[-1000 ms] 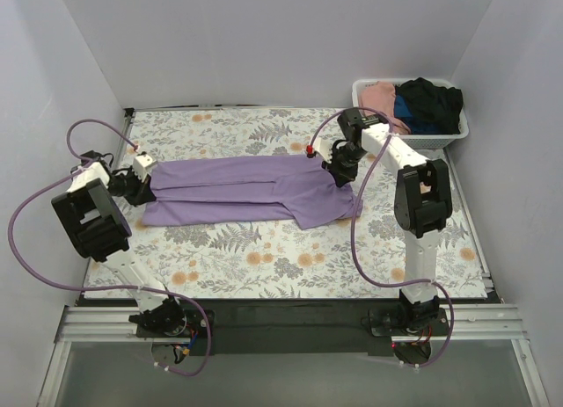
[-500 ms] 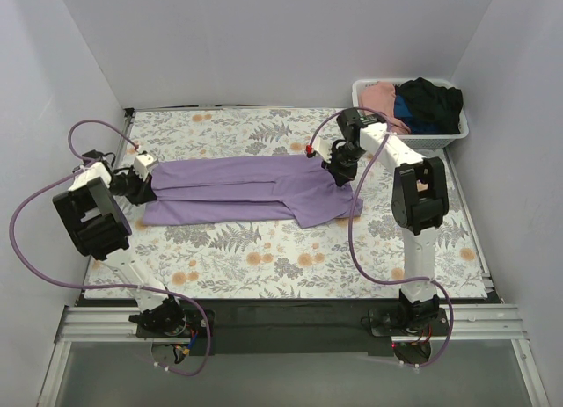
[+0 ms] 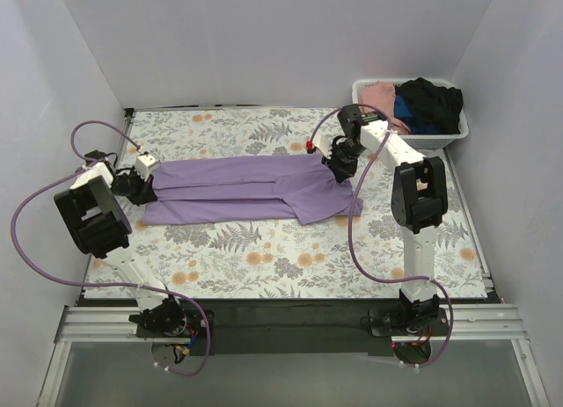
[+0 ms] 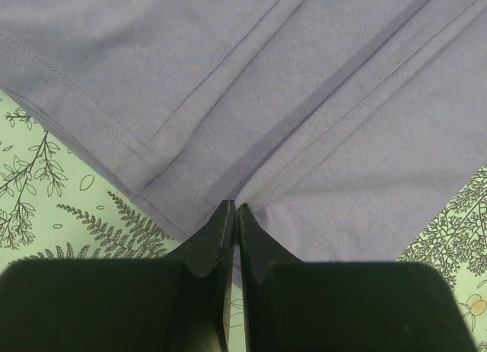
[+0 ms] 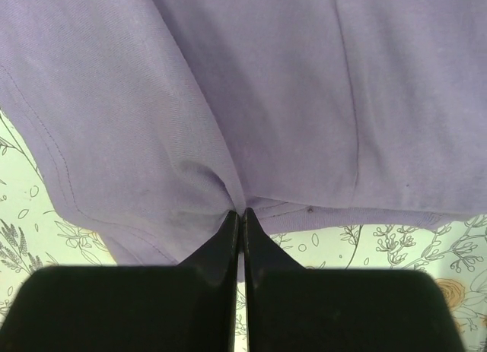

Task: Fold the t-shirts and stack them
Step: Fold the tshirt

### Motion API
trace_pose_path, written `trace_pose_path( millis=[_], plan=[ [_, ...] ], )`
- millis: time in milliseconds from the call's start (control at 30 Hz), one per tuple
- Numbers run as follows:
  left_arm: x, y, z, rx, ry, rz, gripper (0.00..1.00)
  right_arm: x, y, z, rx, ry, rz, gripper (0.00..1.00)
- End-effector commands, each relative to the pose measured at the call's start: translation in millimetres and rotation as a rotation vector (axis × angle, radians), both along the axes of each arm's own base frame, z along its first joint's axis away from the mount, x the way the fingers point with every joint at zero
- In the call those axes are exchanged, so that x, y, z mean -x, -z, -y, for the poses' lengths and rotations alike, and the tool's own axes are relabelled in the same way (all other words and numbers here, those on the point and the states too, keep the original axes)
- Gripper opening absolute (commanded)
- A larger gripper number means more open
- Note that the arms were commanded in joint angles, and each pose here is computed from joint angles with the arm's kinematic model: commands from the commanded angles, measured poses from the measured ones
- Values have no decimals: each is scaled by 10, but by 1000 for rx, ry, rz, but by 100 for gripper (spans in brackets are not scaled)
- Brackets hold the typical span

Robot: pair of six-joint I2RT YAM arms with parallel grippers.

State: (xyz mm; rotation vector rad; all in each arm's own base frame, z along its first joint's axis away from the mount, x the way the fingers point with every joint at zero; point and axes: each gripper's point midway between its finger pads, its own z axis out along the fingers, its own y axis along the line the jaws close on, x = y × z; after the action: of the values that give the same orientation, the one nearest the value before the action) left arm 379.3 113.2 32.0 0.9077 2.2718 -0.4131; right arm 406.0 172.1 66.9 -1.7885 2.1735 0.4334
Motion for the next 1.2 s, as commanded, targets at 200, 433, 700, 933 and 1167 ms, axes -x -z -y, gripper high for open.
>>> trace_pose_path(
  millis=[200, 433, 700, 933, 1167],
  plan=[
    [-60, -24, -64, -23, -15, 23, 0, -90, -17, 6, -6, -17, 12, 1],
    [-82, -67, -102, 17, -128, -11, 19, -207, -108, -7, -34, 75, 7, 31],
    [130, -541, -176, 274, -401, -98, 66, 10, -592, 223, -218, 330, -89, 55],
    [368, -506, -164, 311, -568, -155, 68, 577, -411, 348, -288, 428, -271, 55],
    [340, -322, -223, 315, -637, -183, 63, 635, -140, 352, -302, 481, -287, 65]
  ],
)
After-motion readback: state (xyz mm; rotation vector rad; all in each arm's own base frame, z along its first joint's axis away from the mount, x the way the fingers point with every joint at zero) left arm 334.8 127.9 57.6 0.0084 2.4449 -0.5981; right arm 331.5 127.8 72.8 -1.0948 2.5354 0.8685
